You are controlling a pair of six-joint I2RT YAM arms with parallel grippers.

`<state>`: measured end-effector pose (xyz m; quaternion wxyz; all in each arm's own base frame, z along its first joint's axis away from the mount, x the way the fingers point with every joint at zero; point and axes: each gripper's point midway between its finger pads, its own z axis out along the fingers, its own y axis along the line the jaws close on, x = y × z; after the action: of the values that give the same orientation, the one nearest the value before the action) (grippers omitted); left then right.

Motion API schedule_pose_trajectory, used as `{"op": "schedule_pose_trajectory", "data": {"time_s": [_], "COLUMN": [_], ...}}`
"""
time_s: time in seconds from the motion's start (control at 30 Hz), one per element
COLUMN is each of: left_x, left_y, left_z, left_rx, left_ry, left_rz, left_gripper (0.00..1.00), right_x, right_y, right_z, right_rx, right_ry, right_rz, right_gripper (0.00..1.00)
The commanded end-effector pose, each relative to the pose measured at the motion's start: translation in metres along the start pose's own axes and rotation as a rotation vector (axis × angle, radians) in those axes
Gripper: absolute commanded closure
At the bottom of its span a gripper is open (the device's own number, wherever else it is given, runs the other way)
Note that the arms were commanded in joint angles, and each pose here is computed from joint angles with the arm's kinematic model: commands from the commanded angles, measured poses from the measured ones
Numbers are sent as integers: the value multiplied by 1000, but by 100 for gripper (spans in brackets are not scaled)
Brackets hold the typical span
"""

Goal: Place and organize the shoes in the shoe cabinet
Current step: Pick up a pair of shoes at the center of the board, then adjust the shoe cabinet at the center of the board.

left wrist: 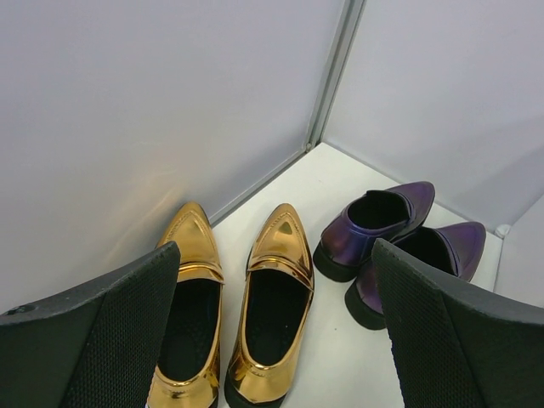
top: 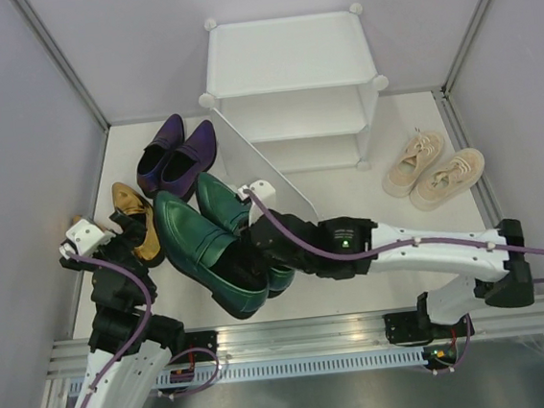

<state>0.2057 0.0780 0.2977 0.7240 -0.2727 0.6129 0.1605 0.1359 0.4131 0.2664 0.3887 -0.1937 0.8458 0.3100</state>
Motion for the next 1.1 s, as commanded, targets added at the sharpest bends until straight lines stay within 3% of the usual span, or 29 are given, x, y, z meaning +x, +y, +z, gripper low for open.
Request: {"op": "schedule_pose_trajectory", "data": {"time_s": [0.0, 0.1, 0.33, 0.47, 0.53, 0.77, 0.97, 1.07], "left_x": [-7, -7, -5, -4, -4, -2, 0, 3], "left_y": [2, 0, -5, -8, -10, -15, -22, -25], "left_z": [0, 1, 2, 2, 2, 1, 1, 1], "left_rx": [-17, -8, 10, 23, 35, 62, 92, 105], "left_ry": [-15, -13, -5, -2, 0, 10, 22, 32], "left_rz": [-43, -41, -32, -28, -26, -28, -25, -17], "left_gripper": [4, 4, 5, 5, 6, 6, 6, 6], "right_x": [-133, -162, -212, -227, -232, -196, -136, -109], "right_y": [54, 52, 8, -30, -62, -171, -224, -240], "right_z": [-111, -154, -234, -278, -291, -333, -318, -300], "right_rx": [-288, -336, -266, -176, -38, 335, 490, 598], "right_ry": [-377, -466, -676, -761, -804, -859, -824, -769], "right_rz": [142, 154, 205, 210, 217, 260, 279, 208], "right_gripper": [99, 99, 99, 100, 99, 99, 99, 99]}}
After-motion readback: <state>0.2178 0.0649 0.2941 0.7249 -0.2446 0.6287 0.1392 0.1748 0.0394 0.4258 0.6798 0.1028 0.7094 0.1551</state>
